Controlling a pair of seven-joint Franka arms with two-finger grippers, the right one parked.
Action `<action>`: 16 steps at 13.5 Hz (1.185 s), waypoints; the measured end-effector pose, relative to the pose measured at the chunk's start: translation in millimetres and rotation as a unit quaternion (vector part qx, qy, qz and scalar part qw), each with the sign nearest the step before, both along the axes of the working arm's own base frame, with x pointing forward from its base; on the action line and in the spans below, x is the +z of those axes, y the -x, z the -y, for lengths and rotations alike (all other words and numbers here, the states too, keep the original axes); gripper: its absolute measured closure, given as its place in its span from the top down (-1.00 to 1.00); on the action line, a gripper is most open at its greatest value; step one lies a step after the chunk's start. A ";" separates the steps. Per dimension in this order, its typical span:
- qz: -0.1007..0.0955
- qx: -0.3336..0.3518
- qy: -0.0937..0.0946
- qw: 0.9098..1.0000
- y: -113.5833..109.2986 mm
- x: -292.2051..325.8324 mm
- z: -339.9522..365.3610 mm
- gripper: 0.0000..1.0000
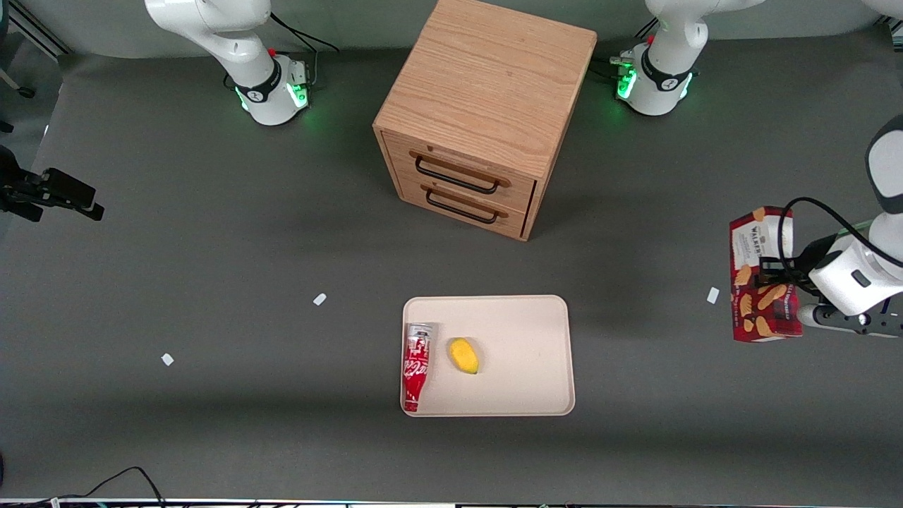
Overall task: Place red cookie box on tray
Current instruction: 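Carry the upright box with the left gripper to the tray edge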
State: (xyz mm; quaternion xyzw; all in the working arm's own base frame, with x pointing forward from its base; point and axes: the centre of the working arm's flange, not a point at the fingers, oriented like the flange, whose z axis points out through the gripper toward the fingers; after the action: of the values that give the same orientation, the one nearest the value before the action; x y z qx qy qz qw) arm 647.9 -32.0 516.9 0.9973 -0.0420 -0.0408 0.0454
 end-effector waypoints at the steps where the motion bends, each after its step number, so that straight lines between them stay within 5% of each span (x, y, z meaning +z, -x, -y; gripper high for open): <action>1: 0.004 0.014 0.002 1.000 -2.4 13.9 19.6 -0.72; 5: 0.016 0.043 0.012 0.999 -27.3 14.7 91.2 -0.72; 12: 0.032 0.062 0.033 0.997 -72.7 -107.1 188.0 -0.72; 16: 0.029 0.040 0.020 0.999 -75.4 -180.5 224.4 -0.72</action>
State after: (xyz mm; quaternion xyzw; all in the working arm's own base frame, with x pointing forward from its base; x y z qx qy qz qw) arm 723.4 -256.4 336.4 0.9978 -0.0047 -0.0092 0.0656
